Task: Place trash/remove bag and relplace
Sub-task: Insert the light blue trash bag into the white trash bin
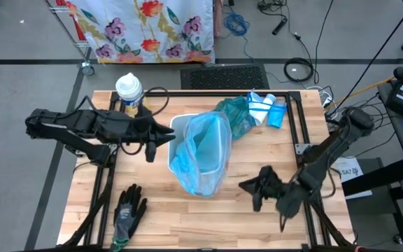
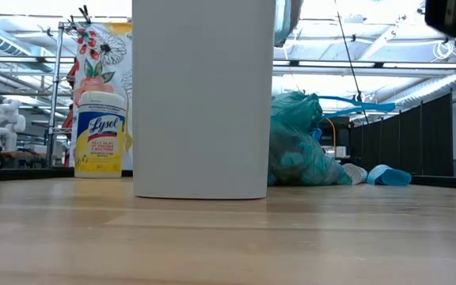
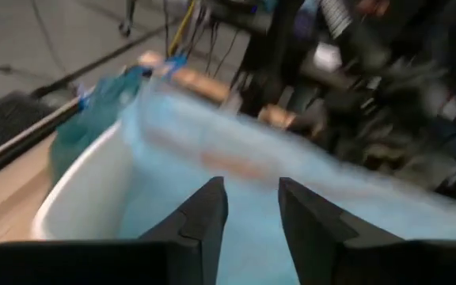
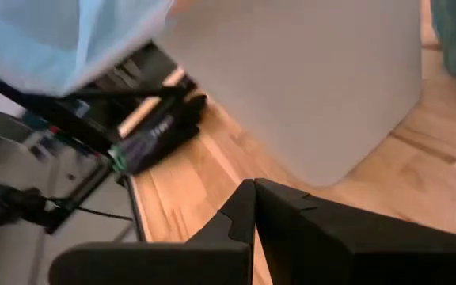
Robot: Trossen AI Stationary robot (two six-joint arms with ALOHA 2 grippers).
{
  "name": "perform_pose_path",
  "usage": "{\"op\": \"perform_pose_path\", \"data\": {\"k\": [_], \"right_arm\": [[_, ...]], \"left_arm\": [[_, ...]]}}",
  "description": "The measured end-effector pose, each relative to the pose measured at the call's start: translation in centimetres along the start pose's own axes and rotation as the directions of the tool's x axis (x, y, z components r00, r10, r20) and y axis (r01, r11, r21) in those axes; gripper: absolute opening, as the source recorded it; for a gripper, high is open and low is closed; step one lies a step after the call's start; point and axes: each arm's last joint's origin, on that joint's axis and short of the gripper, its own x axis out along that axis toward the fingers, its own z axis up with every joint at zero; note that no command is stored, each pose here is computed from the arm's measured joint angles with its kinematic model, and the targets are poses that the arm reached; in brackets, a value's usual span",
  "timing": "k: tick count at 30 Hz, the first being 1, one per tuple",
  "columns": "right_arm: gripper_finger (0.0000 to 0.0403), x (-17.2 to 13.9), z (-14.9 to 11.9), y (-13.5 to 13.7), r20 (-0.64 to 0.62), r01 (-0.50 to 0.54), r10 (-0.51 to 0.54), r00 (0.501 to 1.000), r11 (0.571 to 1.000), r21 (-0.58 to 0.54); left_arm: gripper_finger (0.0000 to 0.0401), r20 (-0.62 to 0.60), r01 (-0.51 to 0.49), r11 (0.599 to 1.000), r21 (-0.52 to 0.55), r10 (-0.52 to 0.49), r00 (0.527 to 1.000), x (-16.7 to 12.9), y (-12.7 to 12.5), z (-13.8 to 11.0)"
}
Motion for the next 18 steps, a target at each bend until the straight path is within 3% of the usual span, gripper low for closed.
{"op": "perform_pose_path", "data": {"k": [4,7,12,18], "right_arm": [[0.0,-0.7,1.4,-2.1,0.031,-0.052,0.052,0.998,0.999,0.009],[0.0,-1.3,2.5,-2.7,0.042,-0.069,0.071,0.997,0.997,-0.033],[0.0,-1.7,3.8,-2.9,0.013,-0.103,0.106,0.994,0.984,-0.147],[0.0,-1.8,4.3,-3.1,0.011,-0.102,0.107,0.994,0.973,-0.206]], "left_arm": [[0.0129,0.108,0.069,0.994,-0.08,-0.061,0.992,0.9,-0.8,1.1],[0.013,0.123,0.054,0.989,-0.139,-0.037,0.992,1.7,-0.2,2.1],[0.013,-0.006,-0.029,0.983,-0.184,0.029,1.0,3.3,1.0,3.8],[0.013,-0.149,-0.139,0.978,-0.156,0.116,0.982,5.1,2.0,6.7]]}}
